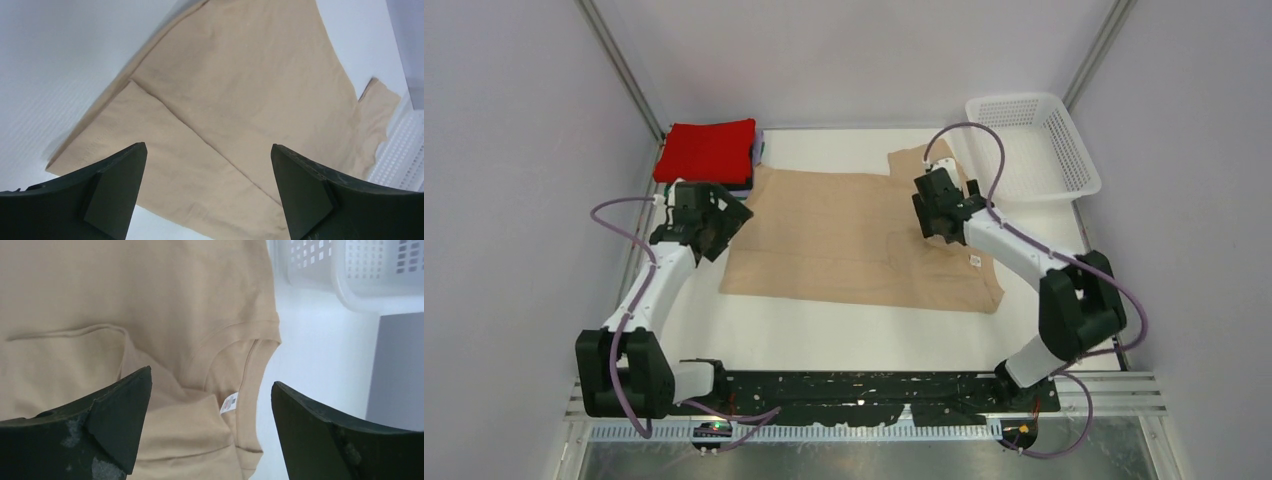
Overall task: Fold and stack the t-shirts
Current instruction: Fold the flattened tshirt in 1/3 of the way
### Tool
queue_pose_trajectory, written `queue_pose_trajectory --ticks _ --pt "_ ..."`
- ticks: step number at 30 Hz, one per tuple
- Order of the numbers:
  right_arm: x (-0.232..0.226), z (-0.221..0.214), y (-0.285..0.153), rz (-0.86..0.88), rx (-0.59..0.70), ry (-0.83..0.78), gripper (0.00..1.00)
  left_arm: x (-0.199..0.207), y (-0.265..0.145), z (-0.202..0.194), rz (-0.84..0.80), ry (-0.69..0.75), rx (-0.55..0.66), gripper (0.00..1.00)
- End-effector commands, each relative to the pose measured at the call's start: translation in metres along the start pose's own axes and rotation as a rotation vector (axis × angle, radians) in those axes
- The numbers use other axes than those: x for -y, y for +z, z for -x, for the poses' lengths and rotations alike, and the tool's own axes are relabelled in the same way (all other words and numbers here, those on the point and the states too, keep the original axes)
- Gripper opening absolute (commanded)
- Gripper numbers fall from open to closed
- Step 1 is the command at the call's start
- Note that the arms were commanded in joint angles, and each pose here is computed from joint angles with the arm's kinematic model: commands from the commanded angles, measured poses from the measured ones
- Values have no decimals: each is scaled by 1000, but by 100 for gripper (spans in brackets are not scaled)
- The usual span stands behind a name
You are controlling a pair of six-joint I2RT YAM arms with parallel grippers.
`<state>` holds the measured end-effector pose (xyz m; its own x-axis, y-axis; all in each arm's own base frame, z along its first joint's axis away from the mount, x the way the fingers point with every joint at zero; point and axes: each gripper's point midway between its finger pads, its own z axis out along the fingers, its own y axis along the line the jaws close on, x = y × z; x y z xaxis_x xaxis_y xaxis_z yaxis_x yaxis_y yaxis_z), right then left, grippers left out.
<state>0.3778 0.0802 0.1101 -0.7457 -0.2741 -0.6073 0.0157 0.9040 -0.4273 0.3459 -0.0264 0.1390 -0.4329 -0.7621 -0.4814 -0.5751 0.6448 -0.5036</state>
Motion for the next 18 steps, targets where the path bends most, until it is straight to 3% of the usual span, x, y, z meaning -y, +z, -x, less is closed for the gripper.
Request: queue_pose_trajectory --ticks 1,4,8,13,18 --pt "-31 18 -59 353 144 175 95 11 -5 -26 -101 83 -93 100" --pt "-80 -4 -104 722 182 102 95 12 -1 -40 -133 99 -124 100" --pt "-116 -28 -123 915 145 78 95 19 10 -60 -184 113 -201 100" --pt "-130 -52 -93 845 37 72 95 28 28 -74 -192 129 -263 100" --pt "-121 -56 -39 651 -56 114 95 25 52 -84 -145 144 -327 100"
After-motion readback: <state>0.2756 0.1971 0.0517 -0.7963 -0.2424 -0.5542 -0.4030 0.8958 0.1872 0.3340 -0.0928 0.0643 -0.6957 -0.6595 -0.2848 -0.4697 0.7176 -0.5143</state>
